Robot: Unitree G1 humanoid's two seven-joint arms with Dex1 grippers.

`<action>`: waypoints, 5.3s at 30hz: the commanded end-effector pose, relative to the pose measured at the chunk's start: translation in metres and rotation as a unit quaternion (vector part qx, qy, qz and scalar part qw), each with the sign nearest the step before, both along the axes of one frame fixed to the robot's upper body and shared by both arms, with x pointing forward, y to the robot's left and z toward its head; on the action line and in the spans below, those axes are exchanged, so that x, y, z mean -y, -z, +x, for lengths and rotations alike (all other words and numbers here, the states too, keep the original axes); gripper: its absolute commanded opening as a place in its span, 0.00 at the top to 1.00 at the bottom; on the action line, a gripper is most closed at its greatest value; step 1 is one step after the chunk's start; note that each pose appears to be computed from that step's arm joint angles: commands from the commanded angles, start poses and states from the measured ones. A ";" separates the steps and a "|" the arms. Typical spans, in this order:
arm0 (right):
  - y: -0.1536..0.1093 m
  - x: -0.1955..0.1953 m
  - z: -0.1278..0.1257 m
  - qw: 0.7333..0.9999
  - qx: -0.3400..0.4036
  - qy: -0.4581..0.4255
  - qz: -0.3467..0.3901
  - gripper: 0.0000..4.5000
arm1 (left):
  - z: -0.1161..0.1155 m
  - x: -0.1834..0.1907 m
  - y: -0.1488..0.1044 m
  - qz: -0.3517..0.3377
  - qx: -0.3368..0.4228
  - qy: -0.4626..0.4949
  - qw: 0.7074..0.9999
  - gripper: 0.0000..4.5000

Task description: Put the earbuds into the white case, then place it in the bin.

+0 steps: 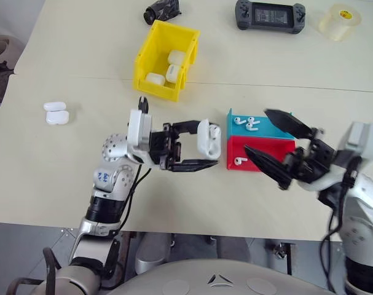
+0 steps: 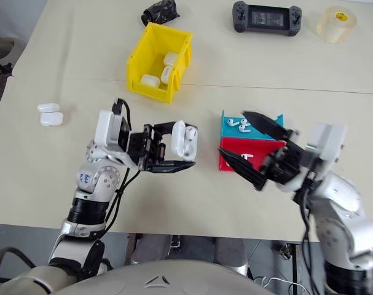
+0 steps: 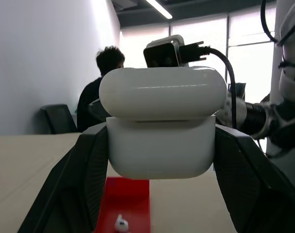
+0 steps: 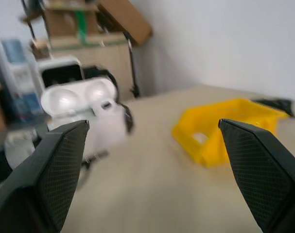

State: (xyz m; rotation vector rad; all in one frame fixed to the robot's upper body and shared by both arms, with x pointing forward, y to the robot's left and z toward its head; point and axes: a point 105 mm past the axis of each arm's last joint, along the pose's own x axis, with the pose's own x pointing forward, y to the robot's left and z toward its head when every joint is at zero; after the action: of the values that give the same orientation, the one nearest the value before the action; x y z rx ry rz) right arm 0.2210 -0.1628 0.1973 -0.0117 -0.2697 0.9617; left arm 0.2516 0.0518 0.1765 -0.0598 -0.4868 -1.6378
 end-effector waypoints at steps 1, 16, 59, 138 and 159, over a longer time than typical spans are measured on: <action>-0.001 0.025 -0.003 0.999 0.023 0.026 -0.042 0.01 | -0.004 -0.002 -0.003 -0.005 0.024 -0.006 1.000 0.38; 0.011 0.062 0.051 0.970 -0.058 0.049 -0.229 0.01 | -0.011 -0.004 0.001 -0.009 0.033 -0.055 0.998 0.38; 0.018 0.015 0.163 0.882 -0.189 0.037 -0.430 0.01 | -0.015 0.003 -0.002 -0.025 0.040 -0.082 0.996 0.38; -0.041 -0.022 0.036 0.982 -0.099 -0.156 0.034 0.84 | 0.013 0.010 -0.014 -0.017 0.020 -0.085 0.996 0.38; -0.022 -0.069 0.003 0.957 -0.153 -0.150 0.193 0.84 | 0.019 0.020 -0.025 -0.022 0.017 -0.065 0.997 0.38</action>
State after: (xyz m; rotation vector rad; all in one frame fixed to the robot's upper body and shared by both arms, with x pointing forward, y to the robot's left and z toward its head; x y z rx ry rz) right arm 0.2302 -0.0977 0.2145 0.5630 -0.1447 1.1592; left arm 0.2734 0.0322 0.1914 -0.0323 -0.4907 -1.4980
